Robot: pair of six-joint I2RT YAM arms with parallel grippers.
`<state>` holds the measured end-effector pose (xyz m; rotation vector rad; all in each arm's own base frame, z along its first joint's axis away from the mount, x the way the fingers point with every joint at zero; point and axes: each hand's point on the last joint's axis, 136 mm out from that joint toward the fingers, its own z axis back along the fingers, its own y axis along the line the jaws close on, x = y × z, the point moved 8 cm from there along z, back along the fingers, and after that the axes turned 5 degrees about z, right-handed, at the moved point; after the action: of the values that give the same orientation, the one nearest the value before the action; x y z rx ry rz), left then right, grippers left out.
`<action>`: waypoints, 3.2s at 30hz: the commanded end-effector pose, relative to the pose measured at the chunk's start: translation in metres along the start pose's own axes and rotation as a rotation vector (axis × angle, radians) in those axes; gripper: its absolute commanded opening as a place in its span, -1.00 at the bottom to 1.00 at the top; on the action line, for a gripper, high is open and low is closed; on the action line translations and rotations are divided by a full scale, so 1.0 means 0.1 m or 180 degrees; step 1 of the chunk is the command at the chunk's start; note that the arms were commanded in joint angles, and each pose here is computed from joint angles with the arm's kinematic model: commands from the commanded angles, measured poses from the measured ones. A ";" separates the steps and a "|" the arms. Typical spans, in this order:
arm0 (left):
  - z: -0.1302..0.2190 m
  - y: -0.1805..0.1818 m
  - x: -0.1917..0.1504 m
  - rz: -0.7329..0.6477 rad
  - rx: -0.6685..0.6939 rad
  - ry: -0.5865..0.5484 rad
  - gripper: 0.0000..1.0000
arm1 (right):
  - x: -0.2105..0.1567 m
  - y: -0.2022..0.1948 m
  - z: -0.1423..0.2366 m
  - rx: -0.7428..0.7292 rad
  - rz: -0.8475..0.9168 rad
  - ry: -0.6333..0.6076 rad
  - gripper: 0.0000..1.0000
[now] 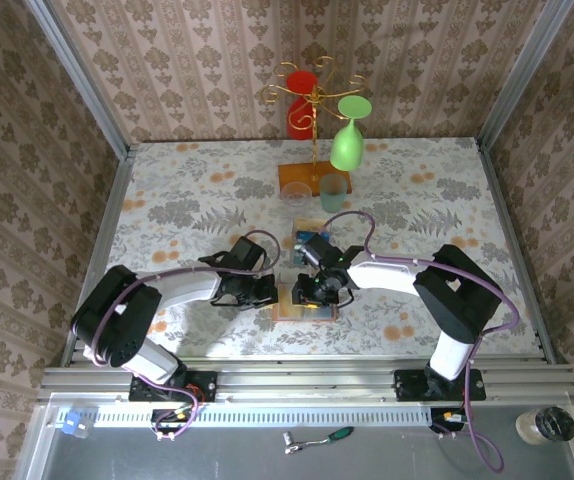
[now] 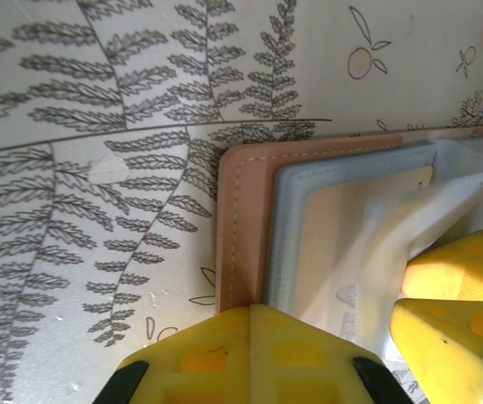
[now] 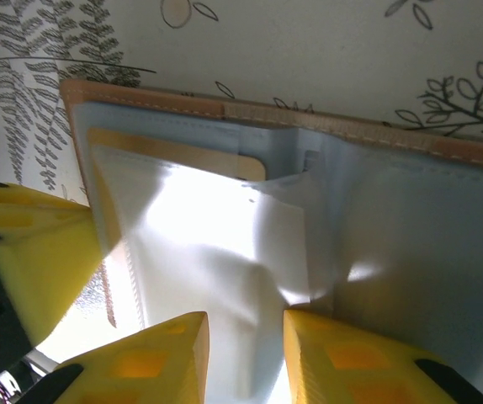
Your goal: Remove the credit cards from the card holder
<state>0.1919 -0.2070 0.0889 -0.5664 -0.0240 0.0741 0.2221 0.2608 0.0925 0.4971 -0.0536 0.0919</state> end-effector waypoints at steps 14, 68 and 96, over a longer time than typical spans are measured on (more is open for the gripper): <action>0.21 -0.34 -0.01 -0.0082 -0.0280 -0.0161 -0.53 | -0.07 -0.17 0.01 0.0089 -0.0095 -0.0007 -0.43; -0.04 -0.87 -0.06 -0.0265 -0.0617 0.0095 -0.30 | -0.06 -0.44 0.98 0.0324 -0.0307 -0.0938 -0.40; -0.40 -1.08 -0.08 -0.0309 -0.0646 0.0307 0.17 | -0.17 -0.60 1.11 0.0308 -0.0391 -0.1040 -0.37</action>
<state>0.1898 -0.3162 0.1029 -0.7424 0.0451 -0.0511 0.2114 0.1592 0.1622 0.6323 -0.3319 -0.1037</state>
